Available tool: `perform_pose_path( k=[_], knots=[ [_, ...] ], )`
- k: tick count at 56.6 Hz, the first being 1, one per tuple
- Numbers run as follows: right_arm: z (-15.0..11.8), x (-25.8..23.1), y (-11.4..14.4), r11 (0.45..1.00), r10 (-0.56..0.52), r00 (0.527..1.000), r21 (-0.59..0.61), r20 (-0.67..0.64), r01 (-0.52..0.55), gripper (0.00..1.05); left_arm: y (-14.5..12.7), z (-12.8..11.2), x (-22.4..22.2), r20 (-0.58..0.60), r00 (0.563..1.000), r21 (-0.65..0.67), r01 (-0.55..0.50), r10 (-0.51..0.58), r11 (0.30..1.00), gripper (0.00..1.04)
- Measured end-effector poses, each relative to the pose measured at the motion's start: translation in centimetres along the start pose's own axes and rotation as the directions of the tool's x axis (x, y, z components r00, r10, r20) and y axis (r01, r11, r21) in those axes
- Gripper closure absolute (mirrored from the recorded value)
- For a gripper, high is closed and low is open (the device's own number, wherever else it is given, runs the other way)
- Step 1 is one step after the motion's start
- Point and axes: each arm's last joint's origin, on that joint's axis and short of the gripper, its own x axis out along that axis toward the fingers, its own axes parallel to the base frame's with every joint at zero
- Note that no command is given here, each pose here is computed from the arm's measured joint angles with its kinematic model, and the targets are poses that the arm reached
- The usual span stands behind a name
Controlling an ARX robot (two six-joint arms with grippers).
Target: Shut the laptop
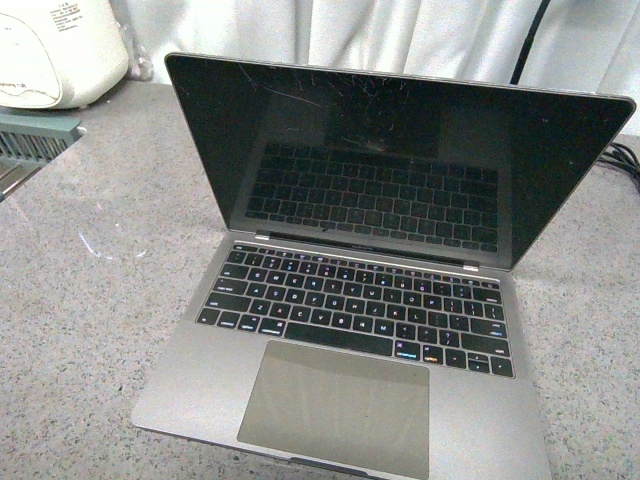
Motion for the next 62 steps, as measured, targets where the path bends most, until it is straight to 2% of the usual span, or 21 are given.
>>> perform_pose_path(
  k=[39, 41, 44, 48, 52, 58, 62],
  knots=[
    [0.0, 0.0, 0.0, 1.000, 0.000, 1.000, 0.000, 0.000, 0.000, 0.09, 0.0, 0.0, 0.0, 0.000, 1.000, 0.000, 0.000, 0.000, 1.000, 0.06],
    [0.1, 0.0, 0.0, 1.000, -0.023, 1.000, -0.007, 0.011, 0.023, 0.09, 0.0, -0.1, 0.0, -0.008, 1.000, -0.009, -0.001, 0.001, 1.000, 0.06],
    [0.5, 0.2, 0.0, 0.993, -0.115, 0.992, -0.007, 0.050, 0.116, 0.09, 0.0, -0.2, 0.3, -0.028, 1.000, -0.036, -0.008, 0.007, 0.999, 0.06],
    [0.9, 1.0, 0.1, 0.993, -0.118, 0.991, 0.007, 0.065, 0.117, 0.09, 0.0, -0.1, 1.2, -0.054, 0.998, -0.075, -0.045, 0.041, 0.996, 0.06],
    [1.5, 2.4, 0.4, 0.996, -0.081, 0.995, 0.027, 0.052, 0.079, 0.09, -0.3, 0.7, 2.4, -0.075, 0.997, -0.087, -0.042, 0.036, 0.995, 0.06],
    [3.2, 5.4, 1.0, 0.997, -0.004, 1.000, 0.078, 0.030, 0.002, 0.09, -1.3, 3.8, 5.5, -0.059, 0.998, -0.106, 0.005, -0.011, 0.994, 0.06],
    [3.9, 8.0, 1.6, 0.993, 0.059, 0.997, 0.101, -0.051, -0.054, 0.09, -2.0, 5.9, 8.0, -0.035, 0.999, -0.101, 0.029, -0.033, 0.994, 0.06]
  ],
)
